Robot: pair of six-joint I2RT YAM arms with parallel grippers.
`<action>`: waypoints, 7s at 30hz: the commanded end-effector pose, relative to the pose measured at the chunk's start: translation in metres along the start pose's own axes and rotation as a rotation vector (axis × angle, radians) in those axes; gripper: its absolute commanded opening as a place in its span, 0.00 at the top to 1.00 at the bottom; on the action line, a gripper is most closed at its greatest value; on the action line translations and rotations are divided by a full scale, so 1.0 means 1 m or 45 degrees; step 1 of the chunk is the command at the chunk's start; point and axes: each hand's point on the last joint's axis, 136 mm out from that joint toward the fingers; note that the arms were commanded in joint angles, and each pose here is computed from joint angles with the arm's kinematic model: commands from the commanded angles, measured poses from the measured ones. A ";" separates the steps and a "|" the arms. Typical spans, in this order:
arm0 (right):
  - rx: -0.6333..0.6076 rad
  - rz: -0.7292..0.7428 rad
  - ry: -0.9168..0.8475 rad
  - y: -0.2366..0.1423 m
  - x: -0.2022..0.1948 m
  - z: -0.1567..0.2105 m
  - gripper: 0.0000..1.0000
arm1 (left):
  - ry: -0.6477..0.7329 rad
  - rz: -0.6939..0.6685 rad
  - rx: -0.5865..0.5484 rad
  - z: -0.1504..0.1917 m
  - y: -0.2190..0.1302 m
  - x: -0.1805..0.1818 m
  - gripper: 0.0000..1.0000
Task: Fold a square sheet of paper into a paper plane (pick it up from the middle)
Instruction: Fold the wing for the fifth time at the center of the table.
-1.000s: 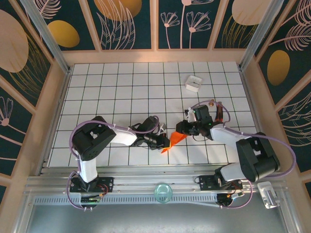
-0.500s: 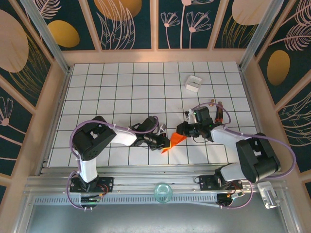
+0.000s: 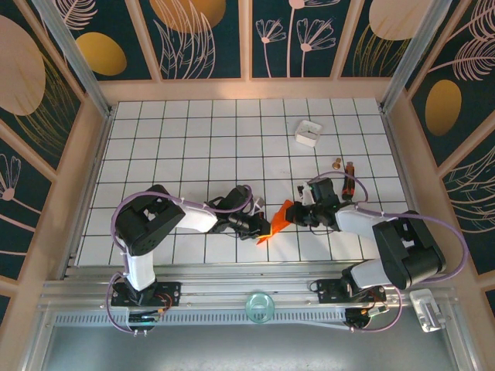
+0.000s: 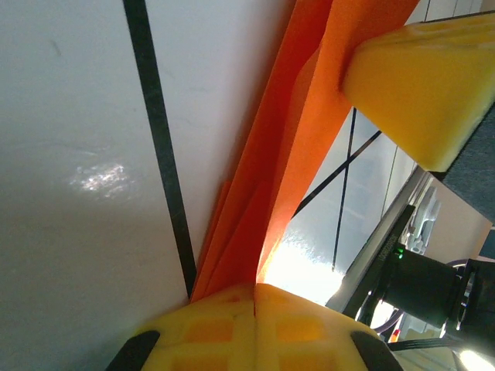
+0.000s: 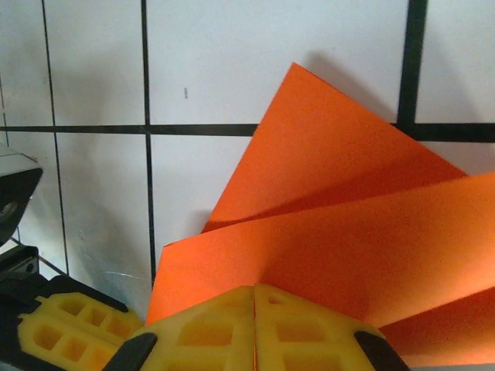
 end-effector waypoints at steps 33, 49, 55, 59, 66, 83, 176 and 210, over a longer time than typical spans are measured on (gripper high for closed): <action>-0.019 0.032 -0.001 0.001 -0.019 0.000 0.95 | 0.343 -0.229 0.059 0.011 -0.009 0.018 0.95; 0.003 0.105 0.032 0.003 -0.031 -0.003 0.95 | 0.210 -0.056 0.092 0.017 -0.010 0.009 1.00; 0.023 0.059 0.012 0.012 -0.021 -0.013 0.95 | 0.087 -0.009 -0.039 0.010 -0.016 0.011 1.00; 0.021 0.008 -0.024 0.018 -0.009 -0.028 0.95 | 0.007 0.001 -0.151 0.001 -0.022 0.015 1.00; 0.048 -0.040 -0.076 0.036 0.004 -0.046 0.95 | -0.083 0.043 -0.222 -0.002 -0.026 0.017 1.00; 0.118 -0.014 -0.095 0.048 -0.001 -0.041 0.96 | 0.201 -0.145 -0.177 0.002 -0.038 0.020 0.80; 0.135 0.016 -0.097 0.050 -0.008 -0.036 0.97 | 0.307 -0.271 -0.006 0.020 -0.032 0.043 0.91; 0.140 0.031 -0.099 0.051 -0.011 -0.035 0.97 | 0.403 -0.129 -0.014 0.016 -0.024 -0.016 0.94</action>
Point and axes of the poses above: each hand's point on the last joint's axis, 136 mm out from that joint toward the fingers, its own y axis out along the fingers, its own x axis along the line the jaws close on, z = x × y, and after that the axes turned 2 degrees about -y, right-handed
